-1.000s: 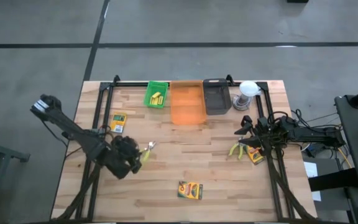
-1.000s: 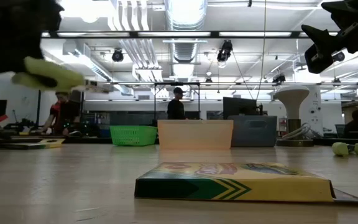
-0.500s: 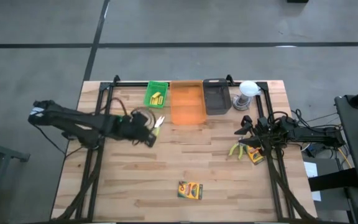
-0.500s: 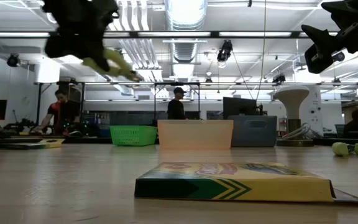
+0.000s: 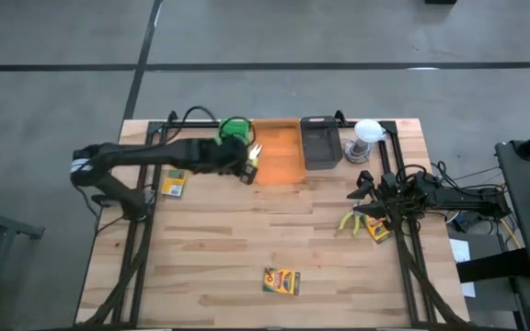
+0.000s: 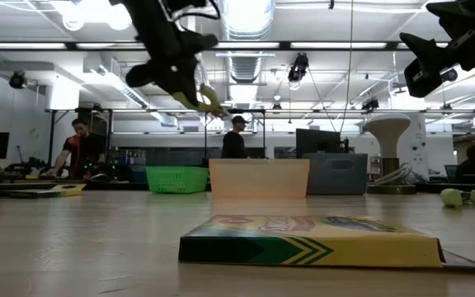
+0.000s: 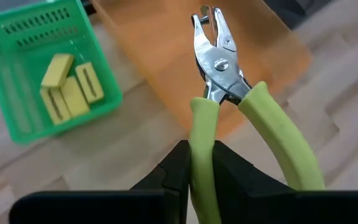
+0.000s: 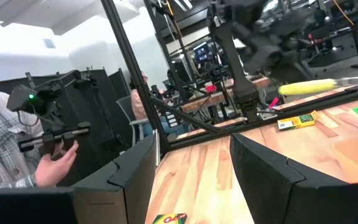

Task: Pick & Place School Supplies
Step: Put the light green hole puncher into the orange bin

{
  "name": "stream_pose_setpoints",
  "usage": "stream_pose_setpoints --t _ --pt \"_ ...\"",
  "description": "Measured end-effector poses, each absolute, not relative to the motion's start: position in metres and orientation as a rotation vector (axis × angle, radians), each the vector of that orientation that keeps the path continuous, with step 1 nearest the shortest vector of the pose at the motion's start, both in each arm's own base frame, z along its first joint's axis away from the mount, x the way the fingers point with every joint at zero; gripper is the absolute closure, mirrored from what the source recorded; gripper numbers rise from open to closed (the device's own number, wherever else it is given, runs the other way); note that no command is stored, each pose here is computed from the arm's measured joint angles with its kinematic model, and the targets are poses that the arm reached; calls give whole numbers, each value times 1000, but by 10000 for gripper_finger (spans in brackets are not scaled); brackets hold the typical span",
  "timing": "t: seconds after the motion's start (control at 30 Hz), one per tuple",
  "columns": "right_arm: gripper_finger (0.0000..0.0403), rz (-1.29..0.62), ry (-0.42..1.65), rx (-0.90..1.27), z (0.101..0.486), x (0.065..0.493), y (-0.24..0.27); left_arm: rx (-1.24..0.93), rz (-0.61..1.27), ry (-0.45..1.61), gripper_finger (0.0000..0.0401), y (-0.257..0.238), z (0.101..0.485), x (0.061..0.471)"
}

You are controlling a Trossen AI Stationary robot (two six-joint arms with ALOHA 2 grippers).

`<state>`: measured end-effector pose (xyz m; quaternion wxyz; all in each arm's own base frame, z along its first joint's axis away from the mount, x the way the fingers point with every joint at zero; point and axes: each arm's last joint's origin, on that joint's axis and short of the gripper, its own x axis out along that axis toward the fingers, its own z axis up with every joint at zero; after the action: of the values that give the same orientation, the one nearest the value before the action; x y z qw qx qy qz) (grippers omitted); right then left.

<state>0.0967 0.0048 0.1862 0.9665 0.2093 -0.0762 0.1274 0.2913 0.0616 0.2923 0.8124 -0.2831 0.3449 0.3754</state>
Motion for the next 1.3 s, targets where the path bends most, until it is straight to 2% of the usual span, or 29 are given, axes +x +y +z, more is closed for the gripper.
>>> stream_pose_setpoints --t 0.3,0.63,0.83,1.03,1.3 --pt "202 257 -154 423 186 97 5 -738 954 700 348 109 277 342" --pt "202 257 -155 423 186 97 5 -813 993 721 346 143 245 393" --pt "202 257 -155 423 186 97 5 -897 1086 786 346 147 220 398" --pt "202 257 -155 424 186 97 5 -913 1134 766 346 151 208 400" --pt "202 257 -154 424 186 97 5 -931 1123 815 346 153 186 406"
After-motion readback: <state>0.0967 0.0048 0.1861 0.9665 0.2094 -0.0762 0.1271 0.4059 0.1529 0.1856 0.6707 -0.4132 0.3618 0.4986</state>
